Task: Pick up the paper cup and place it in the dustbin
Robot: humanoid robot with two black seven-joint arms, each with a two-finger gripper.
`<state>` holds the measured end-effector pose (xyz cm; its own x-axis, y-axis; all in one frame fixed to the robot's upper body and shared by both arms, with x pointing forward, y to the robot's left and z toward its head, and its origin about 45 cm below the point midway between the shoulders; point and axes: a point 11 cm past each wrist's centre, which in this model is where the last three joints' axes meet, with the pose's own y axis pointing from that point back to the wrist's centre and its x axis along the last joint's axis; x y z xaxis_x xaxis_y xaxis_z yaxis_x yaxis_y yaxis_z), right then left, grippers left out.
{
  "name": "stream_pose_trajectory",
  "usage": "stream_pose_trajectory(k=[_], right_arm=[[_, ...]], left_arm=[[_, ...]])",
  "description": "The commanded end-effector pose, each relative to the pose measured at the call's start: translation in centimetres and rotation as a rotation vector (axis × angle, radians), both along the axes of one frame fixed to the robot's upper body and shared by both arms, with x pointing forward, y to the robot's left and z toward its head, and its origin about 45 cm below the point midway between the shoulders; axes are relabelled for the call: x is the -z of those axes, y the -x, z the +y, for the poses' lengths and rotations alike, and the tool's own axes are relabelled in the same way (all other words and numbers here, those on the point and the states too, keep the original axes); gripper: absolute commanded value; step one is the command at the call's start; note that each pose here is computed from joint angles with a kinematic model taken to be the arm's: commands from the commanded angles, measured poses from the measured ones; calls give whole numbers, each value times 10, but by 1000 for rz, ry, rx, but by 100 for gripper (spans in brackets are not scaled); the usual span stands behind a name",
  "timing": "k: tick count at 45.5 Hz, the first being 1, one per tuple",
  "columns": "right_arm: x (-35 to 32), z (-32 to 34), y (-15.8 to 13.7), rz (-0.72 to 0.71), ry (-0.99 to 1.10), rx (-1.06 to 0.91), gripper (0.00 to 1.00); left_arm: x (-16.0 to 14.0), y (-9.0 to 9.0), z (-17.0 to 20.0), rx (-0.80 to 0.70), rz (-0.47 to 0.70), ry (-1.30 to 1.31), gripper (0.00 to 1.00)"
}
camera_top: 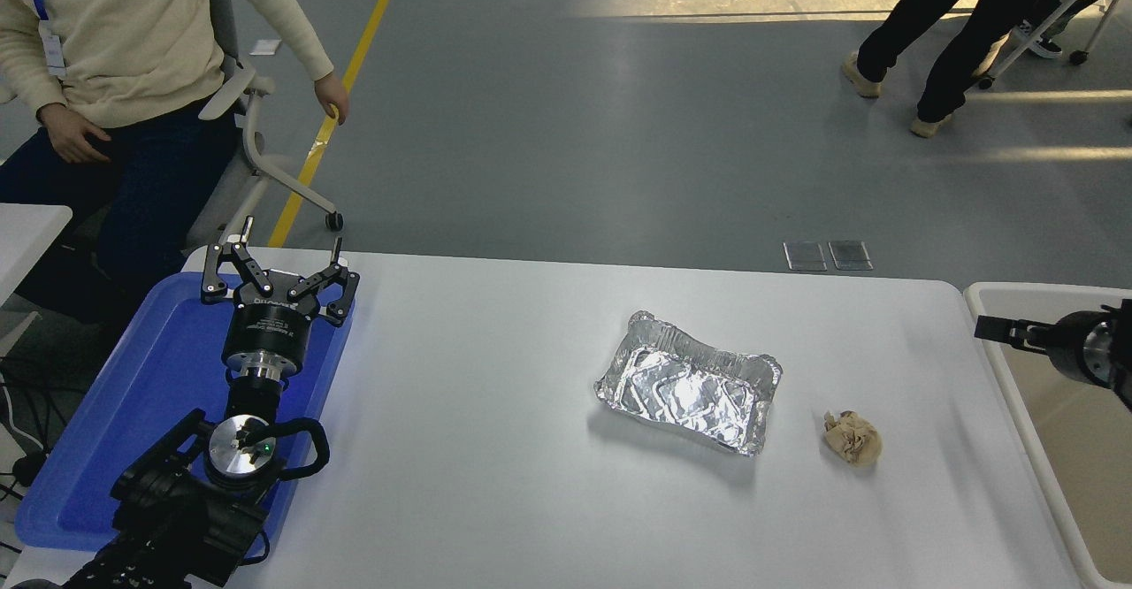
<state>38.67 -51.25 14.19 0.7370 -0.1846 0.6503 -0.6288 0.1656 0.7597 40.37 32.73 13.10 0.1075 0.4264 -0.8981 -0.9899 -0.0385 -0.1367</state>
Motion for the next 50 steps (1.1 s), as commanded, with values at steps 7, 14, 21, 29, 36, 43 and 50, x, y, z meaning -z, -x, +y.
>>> stream_pose_trajectory(k=[7,14,21,29,36,43,50], right_arm=[[-14,34,-13,0,-119,-26,100],[-22,52,-24,-40,-198,-7,100],[-24,70,-31,-63,-267,23,100],[-34,78,-28,-40,-276,-12,100],[-55,84,-24,-29,-285,-63,100],[-71,93,-19,-6,-260,-123,100],[-81,102,-5,73,-200,-203,100]], left_arm=[[0,0,1,-1,0,-1,100],[0,0,0,0,-1,0,100],[0,0,0,0,0,0,100],[0,0,0,0,-1,0,100],[0,0,0,0,0,0,100],[0,0,0,0,-1,0,100],[0,0,0,0,-1,0,100]])
